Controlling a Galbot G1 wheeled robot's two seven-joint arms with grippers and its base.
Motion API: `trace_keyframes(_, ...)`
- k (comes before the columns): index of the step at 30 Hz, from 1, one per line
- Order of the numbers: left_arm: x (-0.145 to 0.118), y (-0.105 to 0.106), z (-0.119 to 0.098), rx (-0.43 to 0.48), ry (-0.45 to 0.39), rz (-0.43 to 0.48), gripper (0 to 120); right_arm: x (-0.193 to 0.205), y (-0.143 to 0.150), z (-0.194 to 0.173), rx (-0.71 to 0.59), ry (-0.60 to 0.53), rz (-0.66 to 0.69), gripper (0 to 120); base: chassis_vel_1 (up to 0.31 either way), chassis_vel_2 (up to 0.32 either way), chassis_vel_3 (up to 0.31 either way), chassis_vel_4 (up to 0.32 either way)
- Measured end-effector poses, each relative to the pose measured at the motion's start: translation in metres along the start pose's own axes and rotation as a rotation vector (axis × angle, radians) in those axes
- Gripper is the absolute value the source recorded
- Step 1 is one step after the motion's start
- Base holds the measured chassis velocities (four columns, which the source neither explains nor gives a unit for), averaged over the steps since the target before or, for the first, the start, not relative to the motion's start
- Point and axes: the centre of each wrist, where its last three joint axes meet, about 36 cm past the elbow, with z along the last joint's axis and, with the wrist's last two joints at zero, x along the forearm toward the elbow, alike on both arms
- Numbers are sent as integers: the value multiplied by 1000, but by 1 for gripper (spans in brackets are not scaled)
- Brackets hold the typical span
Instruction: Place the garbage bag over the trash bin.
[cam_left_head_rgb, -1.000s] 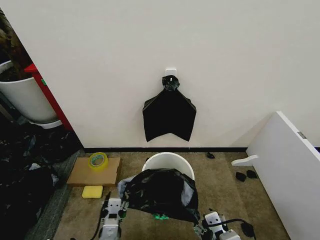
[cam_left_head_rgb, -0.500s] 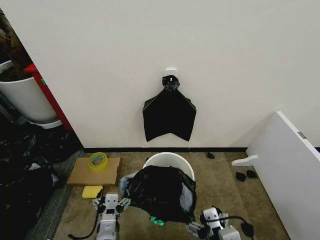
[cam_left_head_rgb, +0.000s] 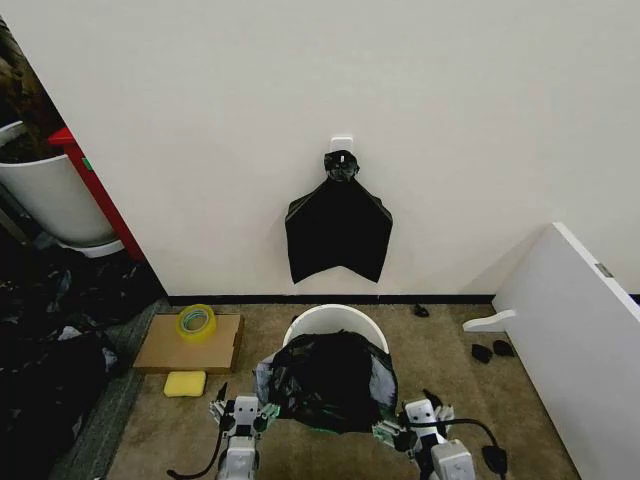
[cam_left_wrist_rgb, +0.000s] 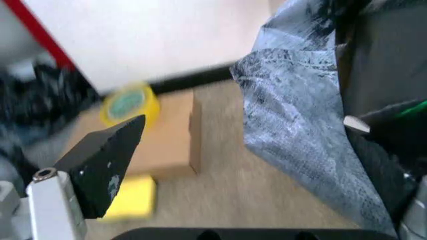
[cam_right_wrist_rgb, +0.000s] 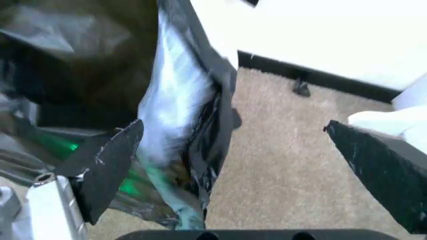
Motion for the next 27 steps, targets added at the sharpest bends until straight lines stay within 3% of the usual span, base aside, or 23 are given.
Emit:
trace_keyframes(2,3,12,5,-61,-51,10,100,12,0,-9,-16,7,-5,100,0,0,0,0)
trace_keyframes(6,7,23,4,-92,-80,15,100,14,0,-13,-33,24,-9,100,0,0,0,0)
trace_keyframes(13,13,31,-8,-40,-91,103,100,2,-4,-27,-87,-58,-3,100,0,0,0,0)
trace_keyframes(17,5,31,-1,-1,-38,140,100,0,0,-30,-111,-80,-17,100,0,0,0,0)
trace_keyframes(20,-8,30,13,84,-57,276,100,1,5,-30,-121,-96,-36,100,0,0,0,0)
trace_keyframes(21,-8,30,13,84,-57,276,100,1,5,-30,-121,-96,-36,100,0,0,0,0)
trace_keyframes(23,-19,32,25,104,-131,378,100,-5,7,-26,-120,-93,-37,100,0,0,0,0)
trace_keyframes(27,-28,38,36,99,-187,471,100,-9,9,-23,-120,-89,-36,100,0,0,0,0)
